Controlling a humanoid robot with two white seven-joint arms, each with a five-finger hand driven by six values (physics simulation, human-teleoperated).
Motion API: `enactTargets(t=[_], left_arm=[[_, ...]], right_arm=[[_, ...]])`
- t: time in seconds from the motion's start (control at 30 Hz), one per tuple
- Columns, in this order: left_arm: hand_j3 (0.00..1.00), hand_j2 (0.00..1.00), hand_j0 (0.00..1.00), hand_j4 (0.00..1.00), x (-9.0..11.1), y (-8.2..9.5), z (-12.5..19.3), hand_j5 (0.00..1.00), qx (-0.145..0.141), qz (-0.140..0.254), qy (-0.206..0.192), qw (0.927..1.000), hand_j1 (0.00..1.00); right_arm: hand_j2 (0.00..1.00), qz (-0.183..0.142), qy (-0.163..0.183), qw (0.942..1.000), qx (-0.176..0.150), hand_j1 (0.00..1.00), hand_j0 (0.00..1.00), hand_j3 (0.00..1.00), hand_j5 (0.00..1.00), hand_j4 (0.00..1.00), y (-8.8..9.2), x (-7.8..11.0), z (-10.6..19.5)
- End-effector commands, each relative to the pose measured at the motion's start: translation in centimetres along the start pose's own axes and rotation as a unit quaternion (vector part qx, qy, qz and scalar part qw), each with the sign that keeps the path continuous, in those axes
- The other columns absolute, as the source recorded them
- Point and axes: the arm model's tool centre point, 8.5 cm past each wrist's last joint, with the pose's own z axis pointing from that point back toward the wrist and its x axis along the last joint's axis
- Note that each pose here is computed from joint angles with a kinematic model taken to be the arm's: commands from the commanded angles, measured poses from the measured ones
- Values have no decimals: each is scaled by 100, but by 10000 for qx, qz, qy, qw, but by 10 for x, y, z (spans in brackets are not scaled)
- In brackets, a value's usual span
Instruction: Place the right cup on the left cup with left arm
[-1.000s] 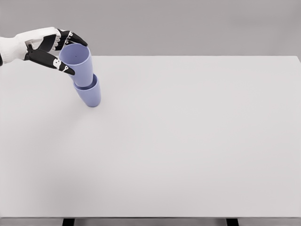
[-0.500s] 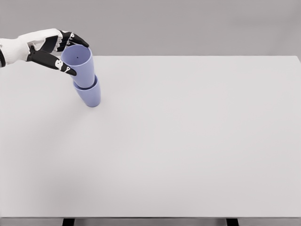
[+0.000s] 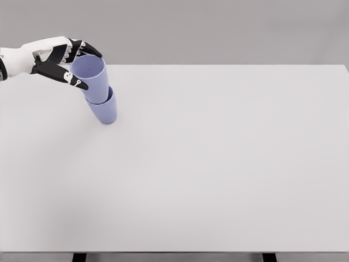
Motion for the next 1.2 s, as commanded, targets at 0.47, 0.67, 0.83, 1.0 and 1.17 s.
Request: enactTargets(t=[0.47,0.67,0.83,1.0,1.17], left_arm=[[74,74,74,74,-1,-3,-5,74,-13,40,-44,10000,74],[74,74,74,74,-2,0,-3,74,37,59,-23,10000,74],[74,74,74,74,-10,6,-2,74,125,123,69,9998,74],[74,74,74,74,-11,5,-7,74,119,152,69,9998,74],[74,74,74,74,-10,3,-10,74,95,154,45,9998,74]], right_arm=[[100,-1,0,10000,0,100,100,100,100,100,0,0,0],[100,-1,0,10000,0,100,100,100,100,100,0,0,0],[100,-1,0,10000,0,100,100,100,100,100,0,0,0],[100,-1,0,10000,0,100,100,100,100,100,0,0,0],[100,-1,0,10000,0,100,100,100,100,100,0,0,0]])
